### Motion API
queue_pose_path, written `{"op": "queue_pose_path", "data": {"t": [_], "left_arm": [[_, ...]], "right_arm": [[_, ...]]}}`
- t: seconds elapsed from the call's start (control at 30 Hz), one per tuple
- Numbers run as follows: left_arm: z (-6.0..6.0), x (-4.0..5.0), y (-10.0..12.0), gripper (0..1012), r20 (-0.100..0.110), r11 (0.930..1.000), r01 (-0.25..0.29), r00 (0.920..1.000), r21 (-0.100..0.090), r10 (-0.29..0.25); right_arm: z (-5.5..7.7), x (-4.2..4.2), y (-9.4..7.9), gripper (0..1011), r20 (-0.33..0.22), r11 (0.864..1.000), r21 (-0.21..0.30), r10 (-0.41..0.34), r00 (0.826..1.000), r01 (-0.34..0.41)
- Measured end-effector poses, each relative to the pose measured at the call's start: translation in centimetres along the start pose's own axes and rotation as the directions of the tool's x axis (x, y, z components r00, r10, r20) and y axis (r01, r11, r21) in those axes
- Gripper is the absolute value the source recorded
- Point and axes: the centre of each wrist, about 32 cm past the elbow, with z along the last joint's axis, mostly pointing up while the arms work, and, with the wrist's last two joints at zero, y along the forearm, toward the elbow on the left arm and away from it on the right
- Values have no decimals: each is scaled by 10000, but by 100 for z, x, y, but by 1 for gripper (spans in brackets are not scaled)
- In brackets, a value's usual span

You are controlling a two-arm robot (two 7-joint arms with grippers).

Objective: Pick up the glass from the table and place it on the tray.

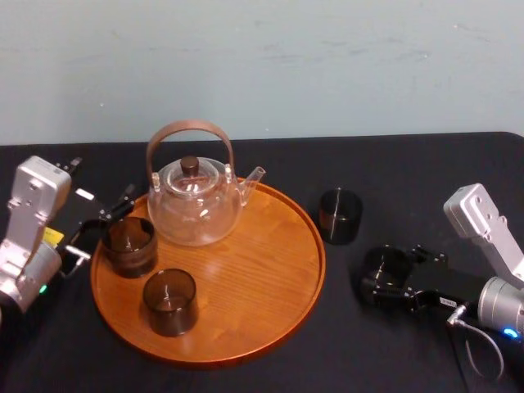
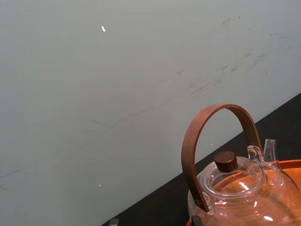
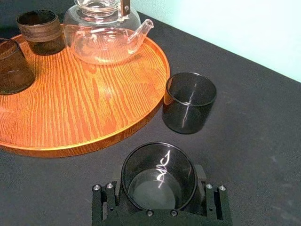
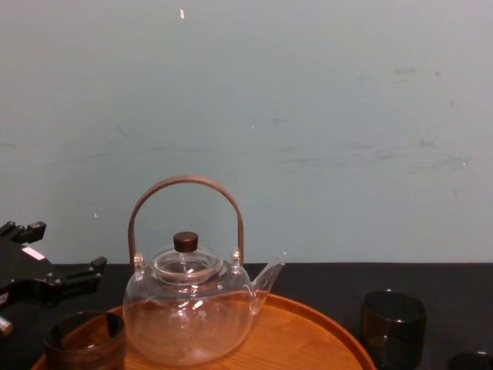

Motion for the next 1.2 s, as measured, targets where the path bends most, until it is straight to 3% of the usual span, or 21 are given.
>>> {"op": "queue_pose_path", "data": {"t": [0.63,0.9,1.2], "left_arm": [[0,0,0,1001,0,10000,0,10000,0,0],[0,0,0,1001,0,10000,0,10000,0,0],[0,0,0,1001,1,10000,-1,10000,0,1]], "right_arm": [[36,23,-35,905,58,9998,146,159,9999,-160],[229,63,-70,905,308,9961,635,591,9978,-609],[450,24,14,905,796,9856,1198,1105,9907,-1196]]}}
